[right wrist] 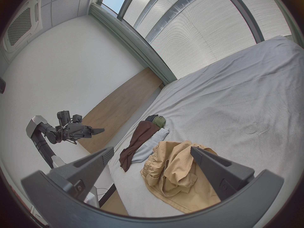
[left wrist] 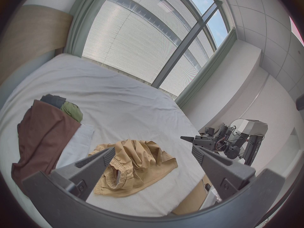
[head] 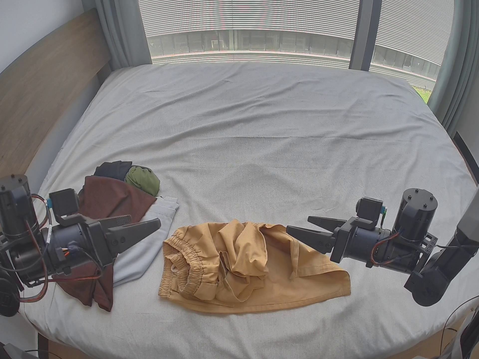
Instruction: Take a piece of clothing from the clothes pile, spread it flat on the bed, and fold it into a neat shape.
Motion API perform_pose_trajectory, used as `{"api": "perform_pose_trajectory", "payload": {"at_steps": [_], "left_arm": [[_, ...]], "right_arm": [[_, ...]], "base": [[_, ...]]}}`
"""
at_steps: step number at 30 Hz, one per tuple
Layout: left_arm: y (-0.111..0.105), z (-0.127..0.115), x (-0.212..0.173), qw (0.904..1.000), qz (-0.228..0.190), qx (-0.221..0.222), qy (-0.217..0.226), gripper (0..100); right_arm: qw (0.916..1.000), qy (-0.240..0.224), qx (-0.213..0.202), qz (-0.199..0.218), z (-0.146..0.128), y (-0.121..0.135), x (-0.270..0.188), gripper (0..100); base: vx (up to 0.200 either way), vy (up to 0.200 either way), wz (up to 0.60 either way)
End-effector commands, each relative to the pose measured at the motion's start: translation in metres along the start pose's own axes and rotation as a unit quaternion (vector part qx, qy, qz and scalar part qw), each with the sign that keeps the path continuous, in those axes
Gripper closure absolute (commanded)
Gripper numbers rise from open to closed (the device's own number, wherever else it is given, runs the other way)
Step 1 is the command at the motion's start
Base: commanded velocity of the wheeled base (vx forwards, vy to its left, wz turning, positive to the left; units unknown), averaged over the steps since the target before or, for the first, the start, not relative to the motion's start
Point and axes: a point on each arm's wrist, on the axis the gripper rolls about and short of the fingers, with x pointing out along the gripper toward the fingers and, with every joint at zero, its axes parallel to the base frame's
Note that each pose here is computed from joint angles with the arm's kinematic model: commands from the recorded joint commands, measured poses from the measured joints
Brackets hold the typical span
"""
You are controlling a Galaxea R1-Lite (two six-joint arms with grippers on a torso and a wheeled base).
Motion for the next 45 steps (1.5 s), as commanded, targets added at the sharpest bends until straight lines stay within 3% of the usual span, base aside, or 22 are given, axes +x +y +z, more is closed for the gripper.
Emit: {"api": "perform_pose_trajectory", "payload": {"at_steps": [1, 27, 45], "left_arm": [[0.017, -0.019, 0.022, 0.9987, 0.007, -0.024, 0.044, 0], [0.055, -0.053, 0.062, 0.9915, 0.019, -0.085, 0.096, 0], [0.091, -0.111, 0.105, 0.9890, 0.011, -0.111, 0.097, 0]], "right_arm": [[1.0000, 0.005, 0.003, -0.006, -0.003, -0.004, 0.001, 0], [1.0000, 0.001, 0.001, -0.007, -0.008, -0.009, 0.006, 0], [0.9999, 0.007, 0.005, -0.012, -0.012, -0.014, 0.007, 0]], "base": [[0.000, 0.000, 0.00], [0.000, 0.000, 0.00], [0.000, 0.000, 0.00]]}}
